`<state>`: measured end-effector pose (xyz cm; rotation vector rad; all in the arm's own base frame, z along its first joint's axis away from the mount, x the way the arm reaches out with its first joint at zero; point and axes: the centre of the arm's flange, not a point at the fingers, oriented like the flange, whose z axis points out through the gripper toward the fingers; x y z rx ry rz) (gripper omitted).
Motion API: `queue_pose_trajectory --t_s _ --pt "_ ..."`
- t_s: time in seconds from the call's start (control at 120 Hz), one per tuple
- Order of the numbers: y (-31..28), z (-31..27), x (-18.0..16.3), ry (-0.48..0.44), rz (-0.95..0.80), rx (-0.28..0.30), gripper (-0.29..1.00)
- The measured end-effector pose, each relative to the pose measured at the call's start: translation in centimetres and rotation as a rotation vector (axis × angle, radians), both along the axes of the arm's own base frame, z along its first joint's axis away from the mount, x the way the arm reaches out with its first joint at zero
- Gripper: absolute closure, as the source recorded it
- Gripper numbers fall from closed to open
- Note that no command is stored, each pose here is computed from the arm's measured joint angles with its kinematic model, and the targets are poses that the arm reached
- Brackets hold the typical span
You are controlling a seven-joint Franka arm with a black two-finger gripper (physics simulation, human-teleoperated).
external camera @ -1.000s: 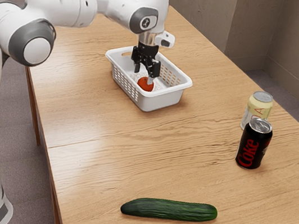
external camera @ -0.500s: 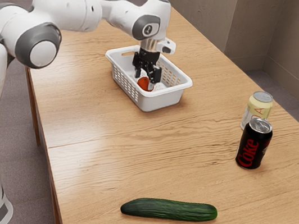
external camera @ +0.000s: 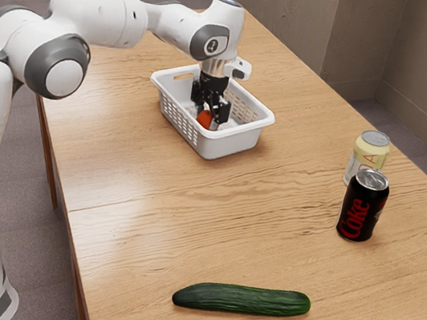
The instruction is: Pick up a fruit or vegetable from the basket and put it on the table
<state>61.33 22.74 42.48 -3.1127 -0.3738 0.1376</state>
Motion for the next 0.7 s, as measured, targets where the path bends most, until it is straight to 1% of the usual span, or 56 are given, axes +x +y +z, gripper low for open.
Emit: queue_pose_trajectory --t_s 0.05,0.133,0.208,0.392,0.6,0.7 --pt "0.0 0.0 0.0 0.0 -0.002 0.002 0.38" --pt "0.0 0.2 0.0 -0.004 -0.003 0.009 0.5" --pt "0.0 0.8 0.0 -0.013 -0.003 0.016 0.56" --pt "0.0 3.3 -0.4 -0.05 -0.002 0.03 0.6" --pt "-0.5 9.5 -1.4 -0.137 -0.005 0.052 0.61" --pt "-2.3 12.1 -1.2 -0.171 -0.037 0.055 0.61"
